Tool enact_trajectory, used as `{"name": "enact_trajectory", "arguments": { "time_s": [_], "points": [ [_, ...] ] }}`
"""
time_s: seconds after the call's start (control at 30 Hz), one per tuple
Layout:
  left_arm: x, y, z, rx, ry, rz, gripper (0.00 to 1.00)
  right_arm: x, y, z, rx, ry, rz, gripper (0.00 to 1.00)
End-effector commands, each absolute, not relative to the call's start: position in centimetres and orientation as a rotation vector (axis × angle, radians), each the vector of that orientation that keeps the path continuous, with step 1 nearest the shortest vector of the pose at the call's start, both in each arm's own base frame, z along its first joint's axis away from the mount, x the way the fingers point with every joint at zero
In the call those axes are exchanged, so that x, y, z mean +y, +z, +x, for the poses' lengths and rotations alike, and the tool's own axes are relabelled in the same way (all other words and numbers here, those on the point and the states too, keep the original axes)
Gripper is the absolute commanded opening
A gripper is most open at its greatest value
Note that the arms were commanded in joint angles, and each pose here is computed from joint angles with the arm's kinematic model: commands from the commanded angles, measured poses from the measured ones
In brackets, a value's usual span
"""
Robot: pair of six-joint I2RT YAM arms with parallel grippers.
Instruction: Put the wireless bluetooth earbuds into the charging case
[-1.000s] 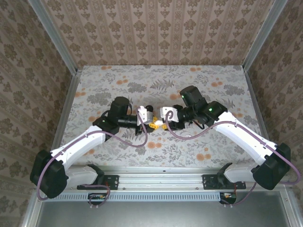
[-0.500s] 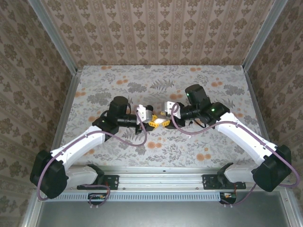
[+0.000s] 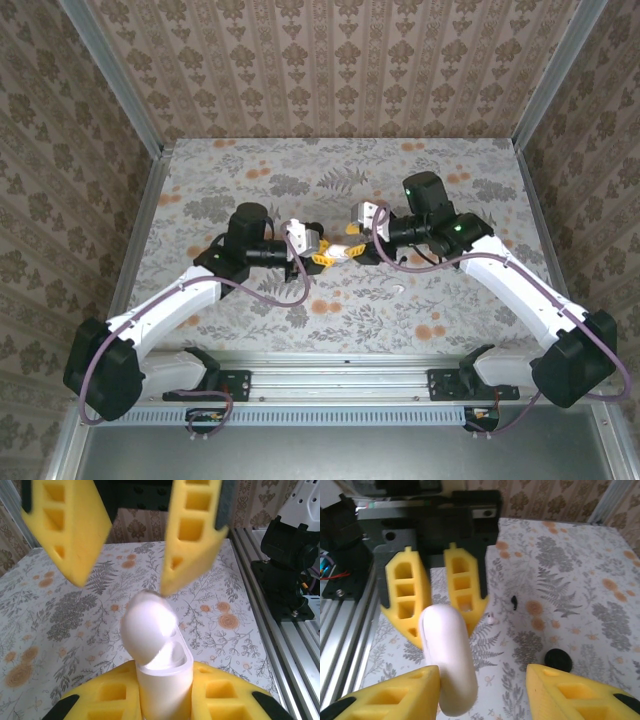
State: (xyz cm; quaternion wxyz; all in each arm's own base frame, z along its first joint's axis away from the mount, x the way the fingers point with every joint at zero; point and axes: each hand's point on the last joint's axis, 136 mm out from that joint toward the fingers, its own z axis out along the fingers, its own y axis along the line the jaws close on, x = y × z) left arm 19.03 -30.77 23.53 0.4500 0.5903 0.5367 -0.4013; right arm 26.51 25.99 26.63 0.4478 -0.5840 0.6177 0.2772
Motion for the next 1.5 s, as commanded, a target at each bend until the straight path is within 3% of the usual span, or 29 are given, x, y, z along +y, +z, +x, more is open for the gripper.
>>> {"name": "enact_trajectory", "arguments": {
  "time_s": [0.0,0.33,0.73,1.2,1.33,1.47],
  "points": [
    [-30.7,24.8,17.7,1.261,-1.05,1.462,0.06,25.5,27.4,27.5,1.531,0.662,-1.384,0.49],
    [-30.4,25.0,18.4,1.273,-1.066,1.407,0.04,24.9,27.6,28.0,1.556,0.668,-1.329,0.49],
    [-28.9,24.4,22.3,1.322,-1.067,1.131,0.03,24.5,28.5,26.8,1.565,0.733,-1.214,0.49],
    [-20.8,22.8,28.2,1.448,-0.865,0.745,0.02,27.2,24.5,27.5,1.786,0.703,-1.255,0.45],
    [-18.5,22.0,29.3,1.501,-0.777,0.645,0.02,28.6,24.2,28.9,1.917,0.764,-1.118,0.43],
    [-16.2,21.0,30.5,1.582,-0.638,0.552,0.0,29.8,22.9,31.1,2.187,0.879,-0.761,0.44]
  ]
}}
